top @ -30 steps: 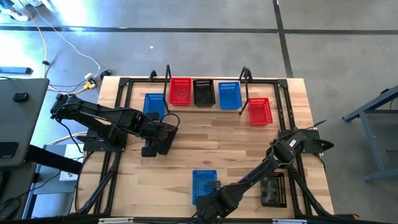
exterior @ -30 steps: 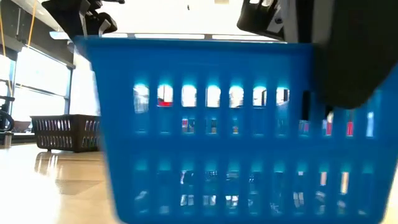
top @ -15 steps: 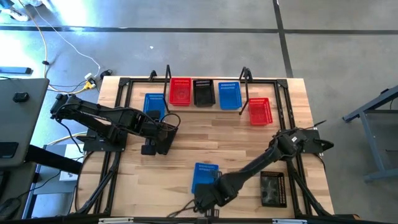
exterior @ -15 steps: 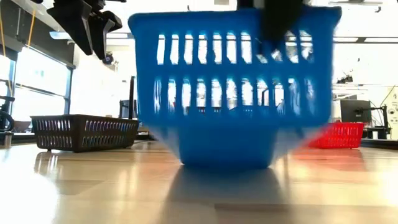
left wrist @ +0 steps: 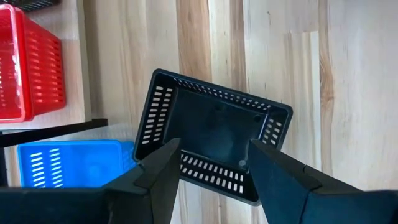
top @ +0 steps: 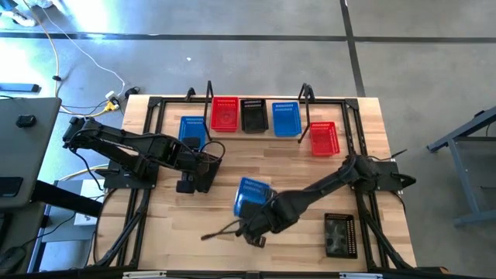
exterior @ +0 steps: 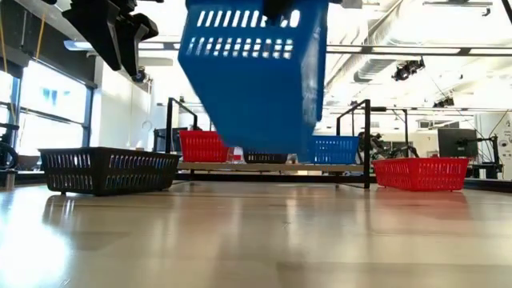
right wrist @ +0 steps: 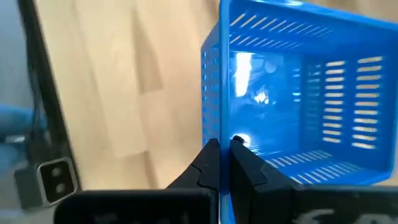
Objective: Stack baskets on shelf by color
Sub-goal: Stack the bottom blue basket on top of the blue basket on the shelf
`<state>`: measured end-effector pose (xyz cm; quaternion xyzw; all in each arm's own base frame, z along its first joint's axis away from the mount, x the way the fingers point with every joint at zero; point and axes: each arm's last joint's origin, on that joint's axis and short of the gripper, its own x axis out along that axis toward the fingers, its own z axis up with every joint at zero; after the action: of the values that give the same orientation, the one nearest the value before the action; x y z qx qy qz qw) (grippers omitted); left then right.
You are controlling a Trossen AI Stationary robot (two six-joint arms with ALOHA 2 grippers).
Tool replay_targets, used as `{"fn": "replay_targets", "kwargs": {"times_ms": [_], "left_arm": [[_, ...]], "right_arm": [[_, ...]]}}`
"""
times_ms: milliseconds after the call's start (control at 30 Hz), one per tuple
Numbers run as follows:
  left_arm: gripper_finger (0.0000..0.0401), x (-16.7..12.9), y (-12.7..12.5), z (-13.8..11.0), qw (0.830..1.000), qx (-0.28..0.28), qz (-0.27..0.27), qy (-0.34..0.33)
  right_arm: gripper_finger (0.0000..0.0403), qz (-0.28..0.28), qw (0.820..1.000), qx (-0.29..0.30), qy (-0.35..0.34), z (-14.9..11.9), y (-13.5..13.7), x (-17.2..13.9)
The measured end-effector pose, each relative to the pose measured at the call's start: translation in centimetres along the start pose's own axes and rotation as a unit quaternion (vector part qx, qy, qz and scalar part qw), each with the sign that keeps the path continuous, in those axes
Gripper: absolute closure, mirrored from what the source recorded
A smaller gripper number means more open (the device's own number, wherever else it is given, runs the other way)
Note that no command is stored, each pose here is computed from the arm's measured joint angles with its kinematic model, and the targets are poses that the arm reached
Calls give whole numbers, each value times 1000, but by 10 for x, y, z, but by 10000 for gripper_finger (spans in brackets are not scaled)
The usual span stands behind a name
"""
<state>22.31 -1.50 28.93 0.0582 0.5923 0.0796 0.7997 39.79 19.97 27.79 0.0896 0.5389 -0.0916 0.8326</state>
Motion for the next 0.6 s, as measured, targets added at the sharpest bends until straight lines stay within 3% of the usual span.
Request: {"fn": "replay_targets", "kwargs": {"times_ms": [233,600], "left_arm": [[222,0,0,0,1000,-2,-2,0],[222,2,7,0,1000,-19,5,4]], "right_arm": [[403,-52,998,-8,-28,11,-28,-25],[403,-155,985,-70,-13,17,-86,-67]]}}
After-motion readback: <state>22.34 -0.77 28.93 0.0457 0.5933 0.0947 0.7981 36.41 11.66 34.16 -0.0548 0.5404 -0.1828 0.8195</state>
